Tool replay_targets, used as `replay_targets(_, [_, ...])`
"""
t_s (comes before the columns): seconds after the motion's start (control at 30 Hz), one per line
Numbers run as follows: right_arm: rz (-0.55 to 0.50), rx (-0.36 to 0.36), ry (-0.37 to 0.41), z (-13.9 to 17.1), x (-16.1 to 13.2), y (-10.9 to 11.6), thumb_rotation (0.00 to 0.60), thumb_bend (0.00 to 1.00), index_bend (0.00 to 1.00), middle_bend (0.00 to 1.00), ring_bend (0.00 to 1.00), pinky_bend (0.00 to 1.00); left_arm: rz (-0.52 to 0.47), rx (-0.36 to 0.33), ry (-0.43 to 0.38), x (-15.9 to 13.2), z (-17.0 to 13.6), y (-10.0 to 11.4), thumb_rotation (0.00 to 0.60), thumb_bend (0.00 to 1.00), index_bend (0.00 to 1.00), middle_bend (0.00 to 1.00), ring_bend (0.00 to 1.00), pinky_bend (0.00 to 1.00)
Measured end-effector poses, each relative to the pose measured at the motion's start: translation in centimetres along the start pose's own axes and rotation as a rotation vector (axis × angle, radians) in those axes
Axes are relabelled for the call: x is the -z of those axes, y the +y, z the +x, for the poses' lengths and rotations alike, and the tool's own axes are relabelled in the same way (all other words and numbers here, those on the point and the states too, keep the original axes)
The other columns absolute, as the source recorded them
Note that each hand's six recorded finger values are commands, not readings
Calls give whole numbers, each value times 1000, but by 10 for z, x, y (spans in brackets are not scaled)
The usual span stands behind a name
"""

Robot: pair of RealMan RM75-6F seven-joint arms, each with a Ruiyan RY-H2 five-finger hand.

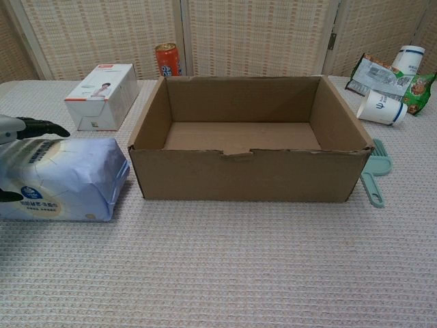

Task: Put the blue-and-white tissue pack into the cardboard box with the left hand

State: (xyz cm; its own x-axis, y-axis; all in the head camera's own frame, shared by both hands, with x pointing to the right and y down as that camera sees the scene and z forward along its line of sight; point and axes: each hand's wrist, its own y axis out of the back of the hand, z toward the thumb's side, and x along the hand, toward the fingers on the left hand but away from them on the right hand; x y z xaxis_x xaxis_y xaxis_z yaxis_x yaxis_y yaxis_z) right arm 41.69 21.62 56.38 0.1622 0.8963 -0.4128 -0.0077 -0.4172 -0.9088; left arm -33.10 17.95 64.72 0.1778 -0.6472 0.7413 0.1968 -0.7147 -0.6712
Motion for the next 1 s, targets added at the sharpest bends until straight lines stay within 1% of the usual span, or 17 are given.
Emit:
replay_targets(0.27, [-5, 2, -1, 0, 1, 2, 600, 0, 77, 37, 0, 0, 17, 42, 34, 7, 21, -9, 600, 209, 0, 0, 0, 91])
replay_targets(0.33, [-6, 5, -1, 0, 1, 3, 600, 0, 77, 37, 0, 0, 29, 55, 48, 10, 26, -13, 600, 216, 1, 1, 2, 137])
replay_targets(0.4, [-6, 5, -4, -1, 2, 3, 600, 0, 78, 37, 0, 0, 38, 60, 57, 11, 29, -16, 600, 229, 77, 75, 85, 244])
replay_targets(0.43, [-6, 4, -5, -1, 2, 3, 600, 0, 77, 37, 0, 0, 41, 57, 59, 11, 30, -16, 600, 244, 177, 179, 190, 329])
replay_targets(0.47, [-6, 2, -7, -1, 3, 3, 600, 0, 78, 37, 0, 0, 46, 53, 61, 11, 30, -16, 600, 260, 299, 312, 318, 416])
replay_targets(0.53, [-5, -2, -10, -2, 3, 2, 600, 0, 78, 37, 0, 0, 56, 52, 65, 12, 30, -17, 600, 278, 415, 453, 446, 508])
replay_targets(0.57, [-4, -3, -10, -2, 3, 2, 600, 0, 77, 37, 0, 0, 58, 55, 66, 12, 31, -18, 600, 283, 445, 492, 481, 535])
replay_targets(0.67, [-3, -4, -10, -2, 3, 2, 600, 0, 77, 37, 0, 0, 59, 60, 70, 13, 31, -19, 600, 299, 514, 580, 556, 598])
replay_targets(0.73, [-2, -2, -12, -2, 3, 2, 600, 0, 76, 37, 0, 0, 68, 60, 76, 14, 30, -18, 600, 301, 545, 615, 584, 620])
replay_targets(0.87, [-1, -8, -19, -3, 4, 1, 600, 0, 75, 37, 0, 0, 77, 37, 77, 13, 27, -9, 600, 300, 558, 628, 593, 628])
replay_targets(1.0, [-3, -8, -23, -3, 5, 2, 600, 0, 75, 37, 0, 0, 95, 3, 81, 15, 21, 7, 600, 300, 566, 631, 594, 627])
